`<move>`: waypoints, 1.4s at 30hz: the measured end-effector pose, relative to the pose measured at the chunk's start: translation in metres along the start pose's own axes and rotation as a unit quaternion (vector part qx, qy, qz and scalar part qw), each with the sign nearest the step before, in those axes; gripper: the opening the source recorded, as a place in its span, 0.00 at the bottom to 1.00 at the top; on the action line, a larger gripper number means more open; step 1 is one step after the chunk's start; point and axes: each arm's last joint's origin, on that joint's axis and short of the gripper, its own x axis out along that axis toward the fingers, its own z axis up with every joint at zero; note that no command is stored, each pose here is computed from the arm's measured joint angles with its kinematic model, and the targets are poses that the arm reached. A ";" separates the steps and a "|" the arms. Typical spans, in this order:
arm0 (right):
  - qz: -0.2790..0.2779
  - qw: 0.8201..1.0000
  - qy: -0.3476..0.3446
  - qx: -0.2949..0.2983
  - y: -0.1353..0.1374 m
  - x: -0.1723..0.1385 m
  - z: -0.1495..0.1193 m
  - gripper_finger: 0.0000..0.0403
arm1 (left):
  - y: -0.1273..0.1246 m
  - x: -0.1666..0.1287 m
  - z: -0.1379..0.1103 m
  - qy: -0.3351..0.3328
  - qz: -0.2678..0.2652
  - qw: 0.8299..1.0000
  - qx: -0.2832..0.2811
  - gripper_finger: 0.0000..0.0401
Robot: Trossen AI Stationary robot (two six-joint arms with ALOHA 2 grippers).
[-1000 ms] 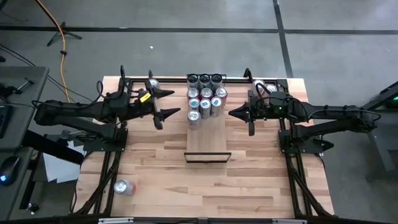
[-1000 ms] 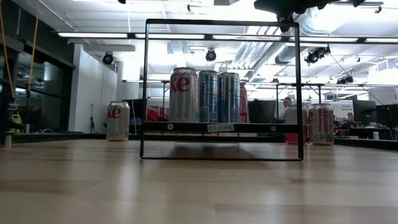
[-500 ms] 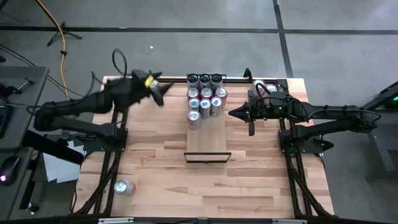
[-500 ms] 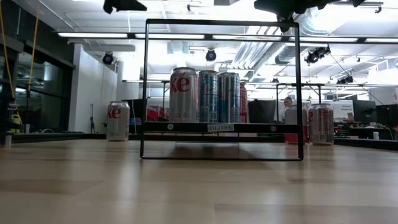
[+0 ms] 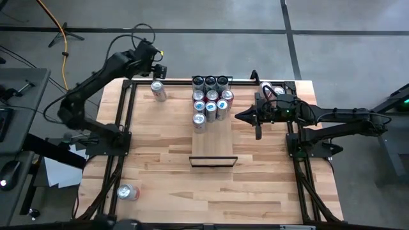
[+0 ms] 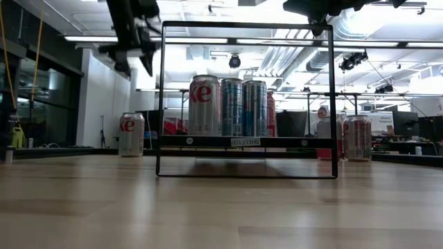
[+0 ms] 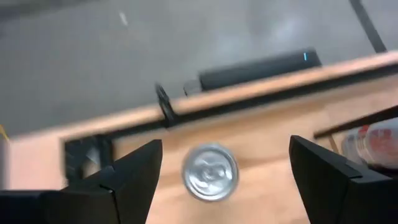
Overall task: Place canned beverage on shelf
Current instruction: Put the left red-silver soda can on the shelf aligned with the other red-silver soda can
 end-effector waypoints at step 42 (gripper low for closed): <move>-0.043 0.999 0.030 0.001 -0.003 0.000 -0.006 0.00 | 0.003 0.094 -0.027 0.161 -0.039 0.982 -0.093 0.73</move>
